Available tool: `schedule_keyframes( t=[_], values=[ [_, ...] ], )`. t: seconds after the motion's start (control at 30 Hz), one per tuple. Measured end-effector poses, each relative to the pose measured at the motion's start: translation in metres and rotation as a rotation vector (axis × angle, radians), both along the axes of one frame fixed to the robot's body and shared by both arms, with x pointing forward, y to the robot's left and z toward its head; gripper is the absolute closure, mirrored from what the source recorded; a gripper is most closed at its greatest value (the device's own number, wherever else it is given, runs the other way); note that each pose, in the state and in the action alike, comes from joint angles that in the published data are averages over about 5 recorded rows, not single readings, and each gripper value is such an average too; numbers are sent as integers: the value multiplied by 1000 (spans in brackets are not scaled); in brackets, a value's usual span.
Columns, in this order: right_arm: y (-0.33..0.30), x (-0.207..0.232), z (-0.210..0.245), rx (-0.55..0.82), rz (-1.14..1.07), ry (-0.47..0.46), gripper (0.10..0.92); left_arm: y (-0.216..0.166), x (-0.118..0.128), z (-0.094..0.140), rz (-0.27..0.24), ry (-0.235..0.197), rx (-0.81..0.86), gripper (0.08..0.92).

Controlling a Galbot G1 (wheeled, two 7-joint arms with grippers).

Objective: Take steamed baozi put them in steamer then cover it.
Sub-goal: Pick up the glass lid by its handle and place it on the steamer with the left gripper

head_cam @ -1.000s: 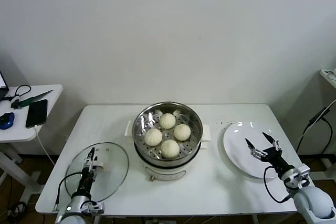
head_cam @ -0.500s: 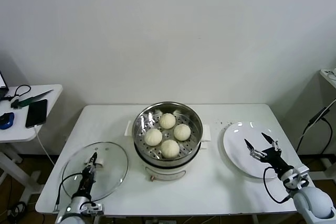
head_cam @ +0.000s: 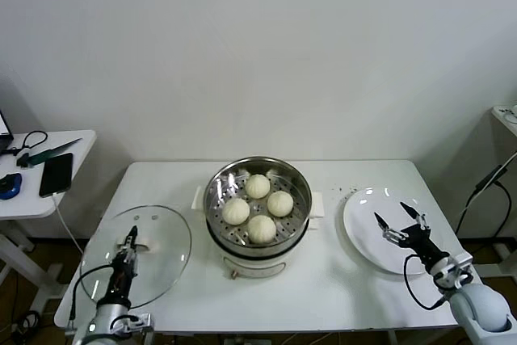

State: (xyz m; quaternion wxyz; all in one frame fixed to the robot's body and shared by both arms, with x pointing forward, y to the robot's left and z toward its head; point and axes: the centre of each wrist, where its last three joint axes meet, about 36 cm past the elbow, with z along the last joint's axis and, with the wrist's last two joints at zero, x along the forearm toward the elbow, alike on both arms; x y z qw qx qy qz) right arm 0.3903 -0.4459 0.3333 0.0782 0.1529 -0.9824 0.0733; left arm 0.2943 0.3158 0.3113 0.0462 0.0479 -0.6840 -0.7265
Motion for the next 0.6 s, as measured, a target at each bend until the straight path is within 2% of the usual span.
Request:
schedule_keyframes(
  t=[0.3,0.47,0.6],
  values=[
    [-2,9,2,-32,17,1,200,-17,-7,63,86,-110,42,850],
    [-3,15,3,-52,25,3,200,-33,-1,90,104,-157,42,850],
    [-2,20,4,-64,29,5,200,-52,10,107,96,-170,29,850]
  ],
)
